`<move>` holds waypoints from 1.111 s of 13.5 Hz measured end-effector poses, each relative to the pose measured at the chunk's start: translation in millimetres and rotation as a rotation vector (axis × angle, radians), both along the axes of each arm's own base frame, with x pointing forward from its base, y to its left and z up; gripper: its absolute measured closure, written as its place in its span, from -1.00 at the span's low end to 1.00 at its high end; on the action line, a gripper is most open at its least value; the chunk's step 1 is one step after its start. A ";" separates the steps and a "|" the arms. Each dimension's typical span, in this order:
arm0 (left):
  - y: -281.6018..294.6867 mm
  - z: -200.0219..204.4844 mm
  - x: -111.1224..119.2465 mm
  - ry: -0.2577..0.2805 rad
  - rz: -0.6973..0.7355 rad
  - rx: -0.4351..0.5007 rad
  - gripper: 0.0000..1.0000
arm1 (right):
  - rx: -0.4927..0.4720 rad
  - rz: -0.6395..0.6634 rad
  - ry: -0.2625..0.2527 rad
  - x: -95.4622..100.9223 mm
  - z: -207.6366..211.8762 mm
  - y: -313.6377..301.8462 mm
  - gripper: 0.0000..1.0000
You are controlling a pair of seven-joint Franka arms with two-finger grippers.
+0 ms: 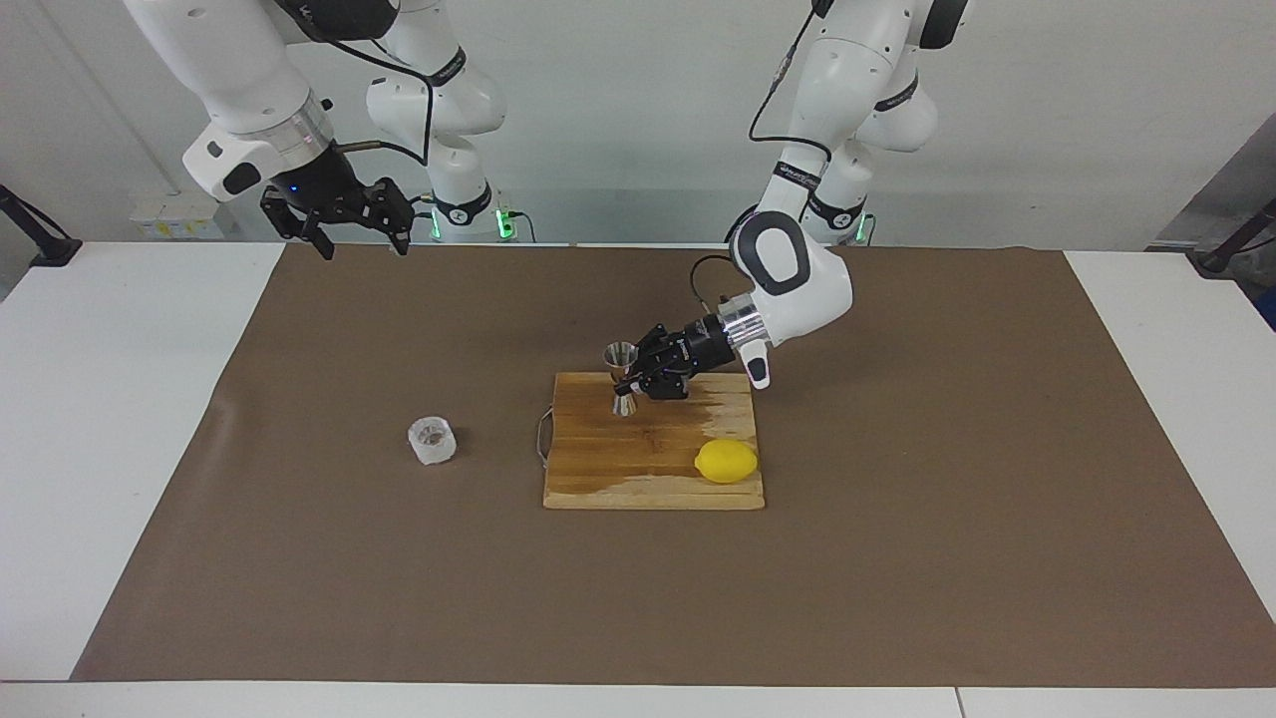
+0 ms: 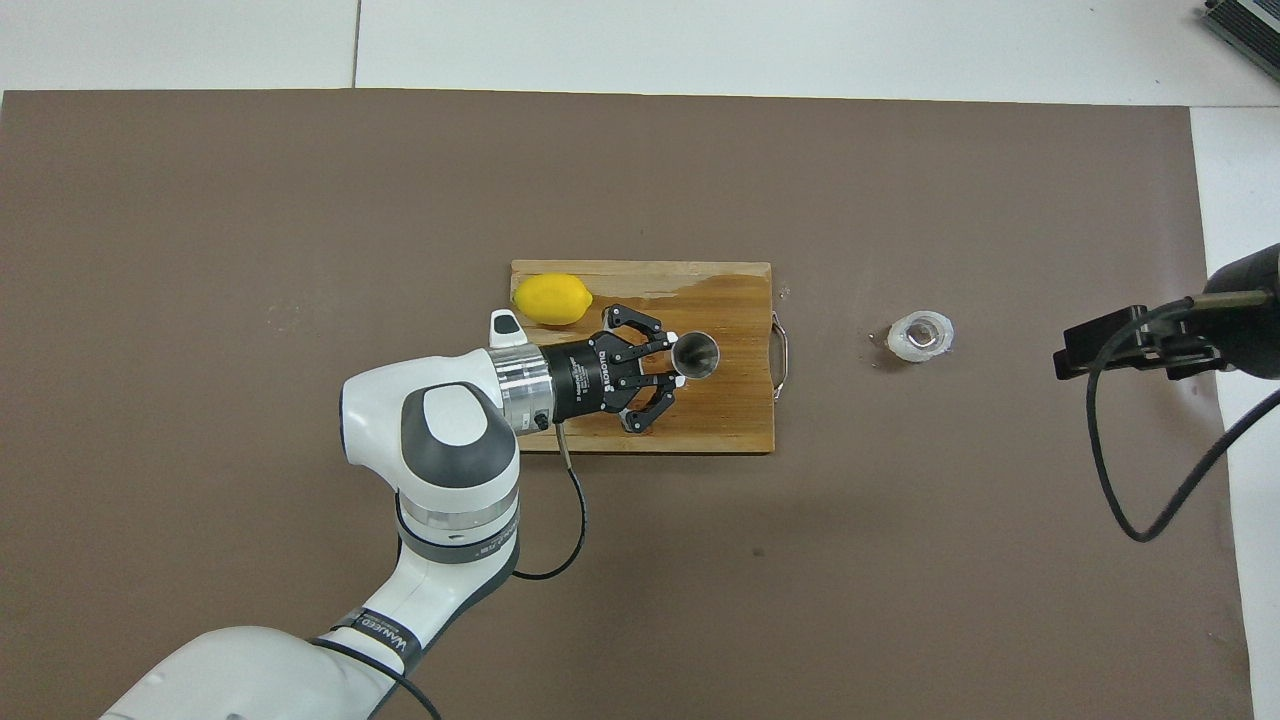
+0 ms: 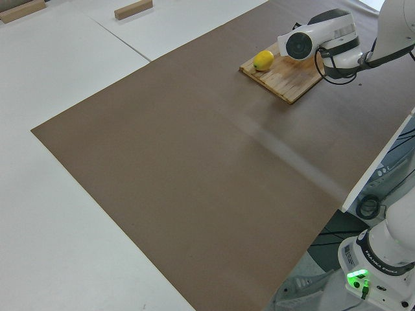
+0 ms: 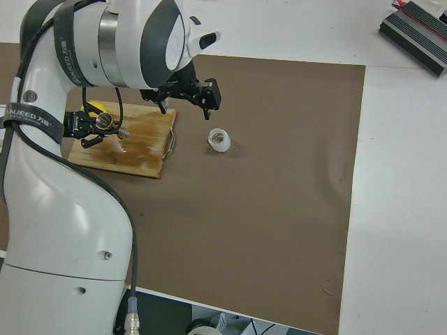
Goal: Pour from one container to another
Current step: 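Lower the metal cup onto the board center and open the left gripper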
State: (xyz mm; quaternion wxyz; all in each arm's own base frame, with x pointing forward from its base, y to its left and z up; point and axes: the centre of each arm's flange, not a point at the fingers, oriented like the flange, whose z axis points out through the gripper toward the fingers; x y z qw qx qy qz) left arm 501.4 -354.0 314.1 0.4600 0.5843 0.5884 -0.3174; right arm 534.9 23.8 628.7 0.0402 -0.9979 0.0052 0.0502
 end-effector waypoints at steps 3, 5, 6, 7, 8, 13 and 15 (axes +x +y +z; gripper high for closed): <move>2.6 -13.8 1.1 0.017 0.005 0.015 0.51 | 0.000 0.000 0.000 0.0 0.0 0.0 -1.00; 5.8 -21.4 2.6 0.025 0.013 0.026 0.51 | 0.000 0.000 0.000 0.0 0.0 0.0 -1.00; 8.0 -25.0 3.5 0.028 0.020 0.034 0.51 | 0.000 0.000 0.000 0.0 0.0 0.0 -1.00; 9.9 -28.1 3.9 0.031 0.027 0.044 0.51 | 0.000 0.000 0.000 0.0 0.0 0.0 -1.00; 11.6 -30.8 3.5 0.034 0.031 0.050 0.51 | 0.000 0.000 0.000 0.0 0.0 0.0 -1.00; 17.8 -38.6 0.6 0.048 0.040 0.066 0.51 | 0.000 0.000 0.000 0.0 0.0 0.0 -1.00; 19.4 -39.9 0.3 0.050 0.042 0.068 0.52 | 0.000 0.000 0.000 0.0 0.0 0.0 -1.00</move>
